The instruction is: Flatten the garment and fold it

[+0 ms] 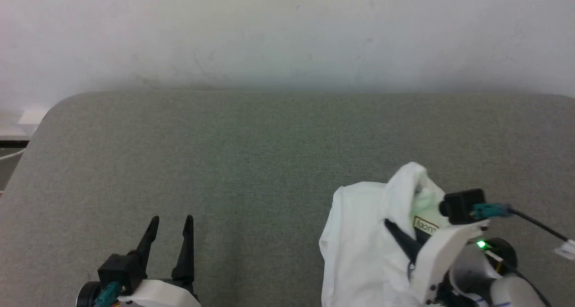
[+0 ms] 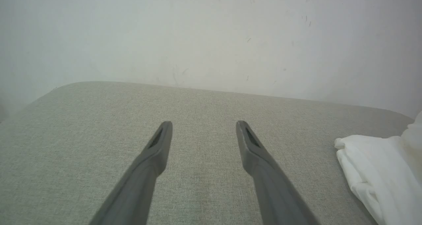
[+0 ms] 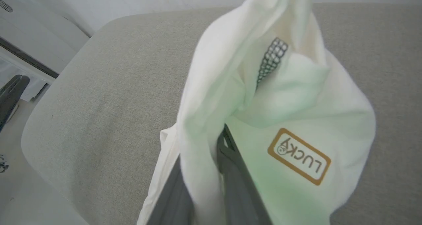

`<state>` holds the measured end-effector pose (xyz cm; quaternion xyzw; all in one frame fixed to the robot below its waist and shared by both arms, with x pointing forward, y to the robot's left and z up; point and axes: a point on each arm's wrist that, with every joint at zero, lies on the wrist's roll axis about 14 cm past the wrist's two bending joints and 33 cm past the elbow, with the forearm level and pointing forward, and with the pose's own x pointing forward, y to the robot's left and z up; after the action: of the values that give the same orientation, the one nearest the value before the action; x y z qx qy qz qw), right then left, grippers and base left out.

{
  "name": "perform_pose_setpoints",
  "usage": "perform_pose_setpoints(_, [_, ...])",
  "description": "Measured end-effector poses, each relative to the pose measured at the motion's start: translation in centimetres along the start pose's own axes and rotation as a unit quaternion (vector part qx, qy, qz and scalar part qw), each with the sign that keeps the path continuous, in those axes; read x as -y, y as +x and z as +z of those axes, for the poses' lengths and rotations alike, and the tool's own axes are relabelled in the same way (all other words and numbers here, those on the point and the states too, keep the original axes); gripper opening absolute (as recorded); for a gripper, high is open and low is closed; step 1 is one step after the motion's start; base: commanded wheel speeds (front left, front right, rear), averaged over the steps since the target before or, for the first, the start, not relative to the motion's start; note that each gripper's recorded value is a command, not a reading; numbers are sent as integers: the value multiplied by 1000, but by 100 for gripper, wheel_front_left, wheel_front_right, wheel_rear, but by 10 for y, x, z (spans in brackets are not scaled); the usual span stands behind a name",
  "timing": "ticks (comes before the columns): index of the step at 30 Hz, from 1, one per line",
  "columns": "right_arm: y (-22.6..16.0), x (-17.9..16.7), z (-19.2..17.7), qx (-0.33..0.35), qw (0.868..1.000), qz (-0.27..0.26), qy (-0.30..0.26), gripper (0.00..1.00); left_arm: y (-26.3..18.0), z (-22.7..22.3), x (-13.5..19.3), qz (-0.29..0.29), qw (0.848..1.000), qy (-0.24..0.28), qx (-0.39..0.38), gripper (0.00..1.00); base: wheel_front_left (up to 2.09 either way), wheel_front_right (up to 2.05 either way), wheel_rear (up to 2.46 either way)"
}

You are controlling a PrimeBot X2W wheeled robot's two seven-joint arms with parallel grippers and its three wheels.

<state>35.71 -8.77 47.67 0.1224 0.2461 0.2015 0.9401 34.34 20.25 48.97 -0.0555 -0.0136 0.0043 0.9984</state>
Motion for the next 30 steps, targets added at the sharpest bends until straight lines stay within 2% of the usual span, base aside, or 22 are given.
perform_pose_setpoints(12, [44,-37,-48,-96,991,57,-69,0,-8,-5,-16,28,1000,-5,-8,100,0,0,0])
perform_pose_setpoints(13, [47,-37,-52,-101,991,57,-71,28,-8,-7,-17,30,999,-6,-10,100,0,0,0])
perform_pose_setpoints(14, [49,-36,-54,-105,990,56,-75,100,-9,-8,-17,31,999,-6,-12,100,0,0,0])
perform_pose_setpoints(17, [56,-37,-59,-111,987,60,-95,100,-9,-10,-19,33,999,-7,-16,100,0,0,0])
perform_pose_setpoints(24, [61,-71,-57,-106,980,108,-127,100,-1,-3,-18,35,999,-20,-2,100,0,0,0])
perform_pose_setpoints(27, [57,-78,-43,-83,979,117,-148,100,2,1,-14,29,999,-22,4,100,0,0,0])
perform_pose_setpoints(30, [53,-68,-14,-45,975,99,-193,100,6,7,-6,17,999,-24,15,100,0,0,0])
